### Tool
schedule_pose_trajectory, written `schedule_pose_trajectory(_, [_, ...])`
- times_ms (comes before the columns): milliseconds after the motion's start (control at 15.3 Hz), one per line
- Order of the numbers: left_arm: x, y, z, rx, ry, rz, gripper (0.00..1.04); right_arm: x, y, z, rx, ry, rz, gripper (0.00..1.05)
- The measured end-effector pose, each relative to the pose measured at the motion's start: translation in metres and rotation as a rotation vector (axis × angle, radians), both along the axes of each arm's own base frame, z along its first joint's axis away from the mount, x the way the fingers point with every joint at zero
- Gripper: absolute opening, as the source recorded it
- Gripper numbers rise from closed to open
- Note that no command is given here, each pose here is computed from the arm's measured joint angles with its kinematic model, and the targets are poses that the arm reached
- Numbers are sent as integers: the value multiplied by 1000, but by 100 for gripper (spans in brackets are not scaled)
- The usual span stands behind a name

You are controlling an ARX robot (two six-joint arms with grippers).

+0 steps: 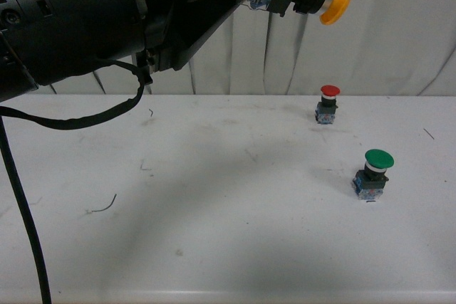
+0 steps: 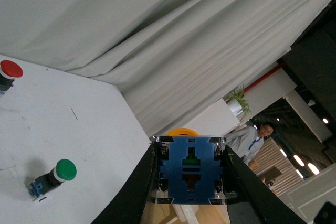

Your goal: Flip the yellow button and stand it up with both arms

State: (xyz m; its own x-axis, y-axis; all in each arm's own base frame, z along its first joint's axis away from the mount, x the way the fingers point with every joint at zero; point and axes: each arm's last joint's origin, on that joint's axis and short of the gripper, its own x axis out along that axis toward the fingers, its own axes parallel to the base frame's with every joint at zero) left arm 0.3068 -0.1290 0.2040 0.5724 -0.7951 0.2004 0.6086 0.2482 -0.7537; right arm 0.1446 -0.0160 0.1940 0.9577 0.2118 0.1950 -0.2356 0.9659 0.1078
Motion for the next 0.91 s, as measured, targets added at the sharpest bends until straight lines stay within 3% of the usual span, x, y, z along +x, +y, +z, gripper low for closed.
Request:
schedule_pose_trajectory(131, [0,-2,1,-1,-1,-1,30,48,4,26,19,-51,-22,98])
schedule_pose_trajectory(457, [-2,-8,2,-2,-14,0,30,194,39,45,142,76,24,98])
schedule_pose_trajectory(653, [-1,-10,5,-4,-27,-1,30,191,52,67,263,-12,231,98])
schedule_pose_trajectory(783, [0,-11,6,-4,-31,-4,30,178,60,51,364,23,403,98])
schedule_pose_trajectory(914, [0,-12,6,-4,-34,-5,30,165,71,23,504,177,531,98])
